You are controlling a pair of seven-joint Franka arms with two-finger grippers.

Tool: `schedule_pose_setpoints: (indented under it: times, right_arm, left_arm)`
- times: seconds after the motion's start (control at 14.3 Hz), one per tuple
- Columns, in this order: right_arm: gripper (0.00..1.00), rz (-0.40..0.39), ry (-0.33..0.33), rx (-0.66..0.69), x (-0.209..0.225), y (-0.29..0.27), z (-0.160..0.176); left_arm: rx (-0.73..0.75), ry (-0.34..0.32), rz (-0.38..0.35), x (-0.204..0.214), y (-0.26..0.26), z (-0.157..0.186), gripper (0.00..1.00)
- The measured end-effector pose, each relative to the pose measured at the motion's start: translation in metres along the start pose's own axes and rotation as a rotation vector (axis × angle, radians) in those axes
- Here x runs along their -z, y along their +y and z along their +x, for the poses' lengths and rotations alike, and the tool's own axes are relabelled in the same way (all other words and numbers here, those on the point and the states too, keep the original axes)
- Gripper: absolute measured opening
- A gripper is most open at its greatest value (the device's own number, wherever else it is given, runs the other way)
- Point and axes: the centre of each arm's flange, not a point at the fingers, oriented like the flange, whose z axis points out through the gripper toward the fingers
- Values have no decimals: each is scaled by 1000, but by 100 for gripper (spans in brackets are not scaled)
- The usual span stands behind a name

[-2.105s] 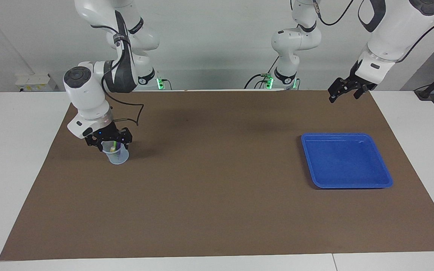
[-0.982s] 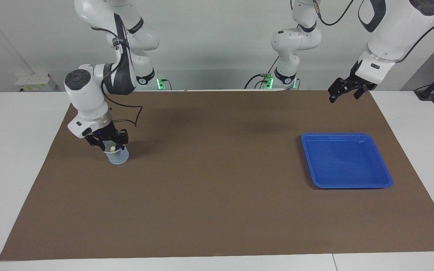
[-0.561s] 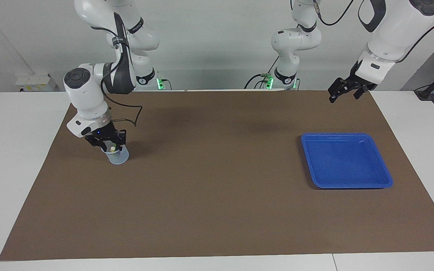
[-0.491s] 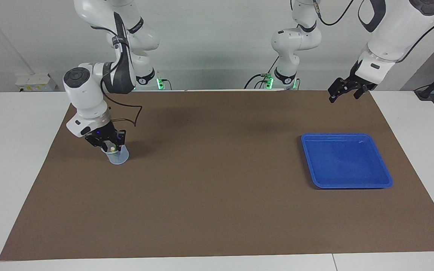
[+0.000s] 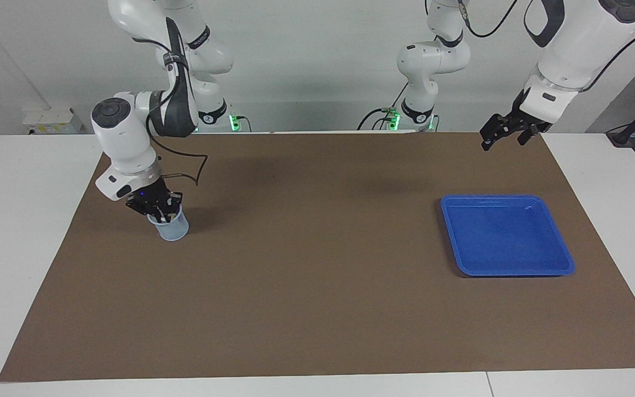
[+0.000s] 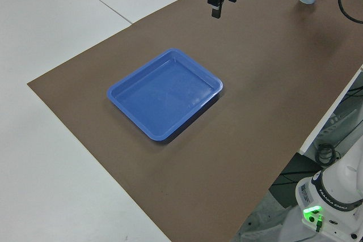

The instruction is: Right arm passes pens to left for tray arrangement

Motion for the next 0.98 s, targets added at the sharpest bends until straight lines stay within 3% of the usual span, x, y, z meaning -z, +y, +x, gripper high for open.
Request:
schedule_pose_setpoints:
  times: [0.42, 0.98]
  right_arm:
    - [18, 1, -23, 1, 2, 0, 0]
    - [18, -5, -48, -4, 55, 3, 7]
  left_arm:
    - [-5, 0, 1, 0, 2, 0, 100]
    - [-13, -3, 2, 0, 7, -1, 100]
